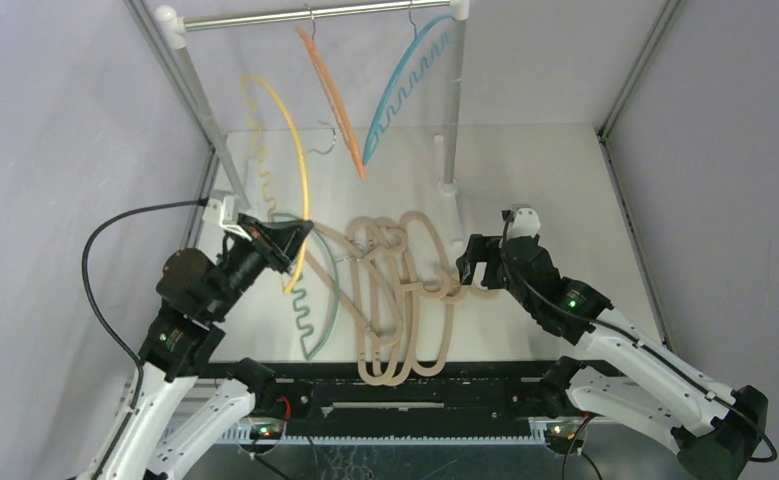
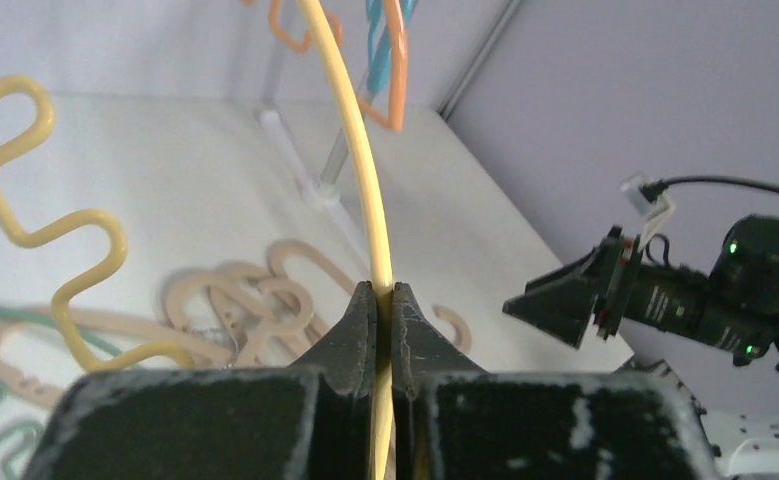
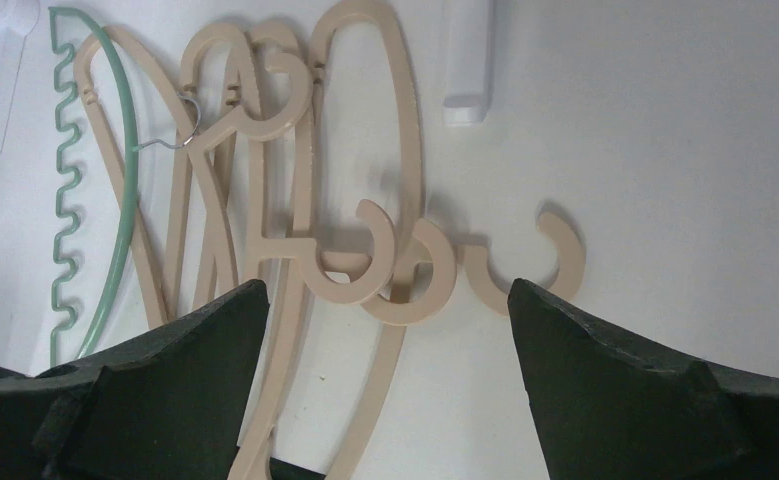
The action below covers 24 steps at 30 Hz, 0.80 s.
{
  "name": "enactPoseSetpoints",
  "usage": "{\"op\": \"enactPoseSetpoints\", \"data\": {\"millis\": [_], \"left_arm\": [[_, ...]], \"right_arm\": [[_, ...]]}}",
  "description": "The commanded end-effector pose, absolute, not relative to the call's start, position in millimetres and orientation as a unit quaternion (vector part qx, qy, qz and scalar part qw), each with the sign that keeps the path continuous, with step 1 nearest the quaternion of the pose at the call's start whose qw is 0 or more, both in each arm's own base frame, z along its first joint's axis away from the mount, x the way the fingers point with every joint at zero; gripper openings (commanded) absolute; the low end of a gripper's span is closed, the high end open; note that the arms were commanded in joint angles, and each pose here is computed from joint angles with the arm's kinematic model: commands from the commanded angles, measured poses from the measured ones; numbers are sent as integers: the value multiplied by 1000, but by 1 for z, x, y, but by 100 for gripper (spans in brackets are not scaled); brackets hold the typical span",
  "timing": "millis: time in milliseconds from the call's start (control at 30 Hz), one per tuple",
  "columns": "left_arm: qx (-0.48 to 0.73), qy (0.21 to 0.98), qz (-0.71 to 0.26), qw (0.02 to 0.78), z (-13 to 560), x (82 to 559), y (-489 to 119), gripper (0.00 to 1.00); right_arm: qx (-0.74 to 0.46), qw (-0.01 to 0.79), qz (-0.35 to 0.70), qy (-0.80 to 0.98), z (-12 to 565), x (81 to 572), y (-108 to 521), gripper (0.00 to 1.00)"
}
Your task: Organize the hangers
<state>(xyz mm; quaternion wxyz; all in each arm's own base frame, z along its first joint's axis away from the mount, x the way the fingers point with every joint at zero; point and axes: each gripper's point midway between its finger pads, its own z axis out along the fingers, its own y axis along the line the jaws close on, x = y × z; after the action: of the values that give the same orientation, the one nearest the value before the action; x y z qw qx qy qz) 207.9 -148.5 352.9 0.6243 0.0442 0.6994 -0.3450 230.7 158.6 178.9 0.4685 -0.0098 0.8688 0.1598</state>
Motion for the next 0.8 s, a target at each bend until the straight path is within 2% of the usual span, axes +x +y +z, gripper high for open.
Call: {"op": "enactPoseSetpoints", "data": {"millis": [0, 400, 767], "left_arm": [[90, 616, -396, 675, 423, 215, -156, 0], [104, 548, -466, 687, 499, 271, -158, 0], [66, 524, -491, 693, 503, 309, -136, 0]], "right_arm": [[-9, 496, 177, 850, 205, 237, 164, 98], [-7, 497, 172, 851, 205, 237, 161, 99], [-3, 496, 163, 853, 204, 240, 157, 99]]}}
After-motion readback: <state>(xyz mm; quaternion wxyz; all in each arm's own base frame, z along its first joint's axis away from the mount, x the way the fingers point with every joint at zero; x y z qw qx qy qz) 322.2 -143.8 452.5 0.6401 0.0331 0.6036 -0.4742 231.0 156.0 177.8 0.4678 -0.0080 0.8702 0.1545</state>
